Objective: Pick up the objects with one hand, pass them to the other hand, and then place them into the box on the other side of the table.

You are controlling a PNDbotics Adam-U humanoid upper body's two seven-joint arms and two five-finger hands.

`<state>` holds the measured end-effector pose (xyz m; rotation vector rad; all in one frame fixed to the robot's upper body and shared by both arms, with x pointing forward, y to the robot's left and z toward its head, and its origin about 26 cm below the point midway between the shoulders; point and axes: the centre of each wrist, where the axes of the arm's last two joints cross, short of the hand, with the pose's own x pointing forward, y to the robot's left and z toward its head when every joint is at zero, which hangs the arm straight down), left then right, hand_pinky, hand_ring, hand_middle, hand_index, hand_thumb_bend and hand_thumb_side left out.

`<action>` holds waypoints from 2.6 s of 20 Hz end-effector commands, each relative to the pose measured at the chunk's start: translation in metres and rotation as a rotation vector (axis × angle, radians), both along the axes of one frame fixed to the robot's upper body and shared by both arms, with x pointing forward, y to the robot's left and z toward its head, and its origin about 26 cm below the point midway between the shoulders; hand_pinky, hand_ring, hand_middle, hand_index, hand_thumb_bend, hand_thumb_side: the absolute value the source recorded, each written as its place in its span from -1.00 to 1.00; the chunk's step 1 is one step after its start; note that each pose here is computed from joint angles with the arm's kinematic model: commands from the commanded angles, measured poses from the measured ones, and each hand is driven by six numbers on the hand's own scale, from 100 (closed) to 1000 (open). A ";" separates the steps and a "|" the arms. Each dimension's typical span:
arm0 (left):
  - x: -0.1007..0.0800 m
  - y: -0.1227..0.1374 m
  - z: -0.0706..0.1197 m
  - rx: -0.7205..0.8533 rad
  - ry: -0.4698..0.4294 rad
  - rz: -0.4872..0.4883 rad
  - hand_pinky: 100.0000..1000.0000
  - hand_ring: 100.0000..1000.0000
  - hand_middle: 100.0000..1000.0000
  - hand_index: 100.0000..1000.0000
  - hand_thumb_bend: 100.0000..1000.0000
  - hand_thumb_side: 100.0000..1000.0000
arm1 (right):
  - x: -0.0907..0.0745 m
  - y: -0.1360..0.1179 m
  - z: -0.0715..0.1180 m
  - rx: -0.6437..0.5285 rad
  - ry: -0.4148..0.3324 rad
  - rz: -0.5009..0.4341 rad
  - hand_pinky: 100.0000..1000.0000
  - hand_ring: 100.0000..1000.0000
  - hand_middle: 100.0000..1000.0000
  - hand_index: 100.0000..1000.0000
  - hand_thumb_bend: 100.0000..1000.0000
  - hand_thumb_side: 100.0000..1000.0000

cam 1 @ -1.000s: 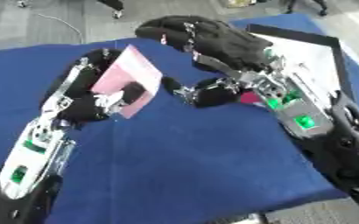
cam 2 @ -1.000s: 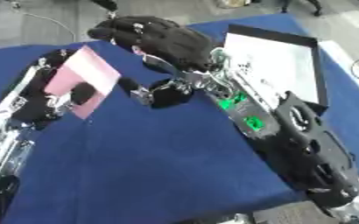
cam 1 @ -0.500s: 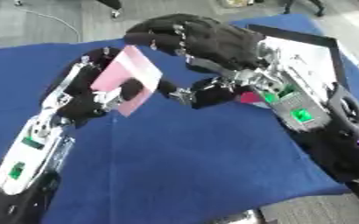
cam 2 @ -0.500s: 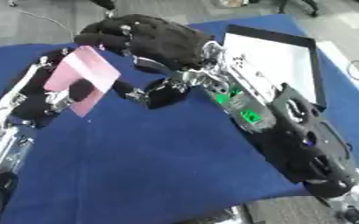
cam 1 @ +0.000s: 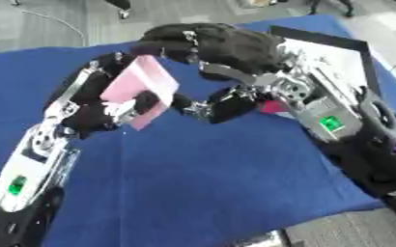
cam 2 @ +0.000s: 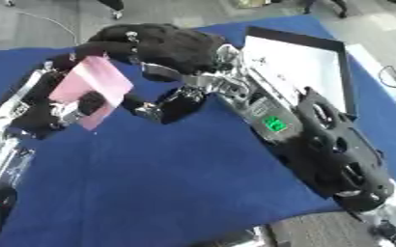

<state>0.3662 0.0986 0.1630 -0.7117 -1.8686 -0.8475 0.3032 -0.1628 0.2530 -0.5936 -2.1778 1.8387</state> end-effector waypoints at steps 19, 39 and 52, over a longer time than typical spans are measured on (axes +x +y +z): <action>-0.016 -0.026 0.017 0.065 -0.090 -0.155 0.00 -0.40 -0.48 -0.06 -0.43 -0.73 | -0.004 0.002 0.011 0.011 0.102 0.075 0.59 0.86 0.34 0.84 -1.00 -0.78; -0.011 -0.024 0.023 0.002 -0.068 -0.117 0.00 -0.39 -0.47 -0.05 -0.44 -0.73 | -0.003 -0.002 0.020 -0.262 -0.155 -0.038 1.00 0.78 0.82 0.93 -1.00 -0.11; -0.009 -0.024 0.024 -0.042 -0.049 -0.102 0.03 -0.35 -0.43 -0.02 -0.41 -0.69 | -0.004 0.000 0.019 -0.313 -0.229 -0.095 1.00 0.71 0.73 0.79 -1.00 -0.07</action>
